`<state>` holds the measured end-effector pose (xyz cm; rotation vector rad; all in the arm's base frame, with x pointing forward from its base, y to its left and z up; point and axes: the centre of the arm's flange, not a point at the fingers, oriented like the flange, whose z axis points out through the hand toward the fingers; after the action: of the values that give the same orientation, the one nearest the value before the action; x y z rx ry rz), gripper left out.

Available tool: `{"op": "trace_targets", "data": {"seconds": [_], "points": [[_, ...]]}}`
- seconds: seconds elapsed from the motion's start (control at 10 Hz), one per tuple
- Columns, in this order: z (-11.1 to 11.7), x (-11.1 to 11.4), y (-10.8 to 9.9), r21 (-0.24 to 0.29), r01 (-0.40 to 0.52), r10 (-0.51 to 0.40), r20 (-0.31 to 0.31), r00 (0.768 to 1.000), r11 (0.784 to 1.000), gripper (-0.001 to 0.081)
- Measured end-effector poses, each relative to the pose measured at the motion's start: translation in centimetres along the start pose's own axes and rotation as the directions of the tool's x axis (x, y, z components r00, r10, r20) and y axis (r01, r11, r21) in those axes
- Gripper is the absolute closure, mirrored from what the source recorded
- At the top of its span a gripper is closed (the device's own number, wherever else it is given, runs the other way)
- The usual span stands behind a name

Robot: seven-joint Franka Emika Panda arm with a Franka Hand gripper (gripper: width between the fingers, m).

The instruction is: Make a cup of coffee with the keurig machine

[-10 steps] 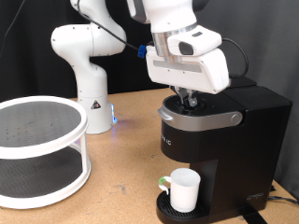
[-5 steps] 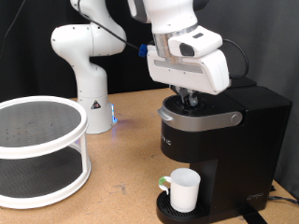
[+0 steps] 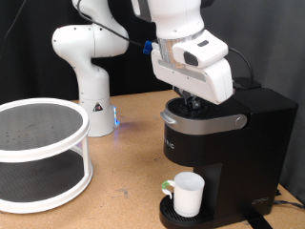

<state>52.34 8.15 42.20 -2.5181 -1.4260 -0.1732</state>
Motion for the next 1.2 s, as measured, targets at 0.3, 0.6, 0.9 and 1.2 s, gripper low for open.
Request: {"op": "trace_targets", "data": {"seconds": [0.3,0.6,0.9,1.2], "points": [[0.0,0.4,1.2,0.110,-0.061,0.056,0.052,0.997,0.992,0.0806],[0.1,0.7,1.9,0.151,-0.071,0.060,0.073,0.996,0.986,0.0806],[0.1,0.4,1.9,0.147,-0.024,0.022,0.018,1.000,0.989,0.0806],[0.0,-1.7,1.7,0.189,0.064,-0.041,-0.123,0.992,0.980,0.0806]]}}
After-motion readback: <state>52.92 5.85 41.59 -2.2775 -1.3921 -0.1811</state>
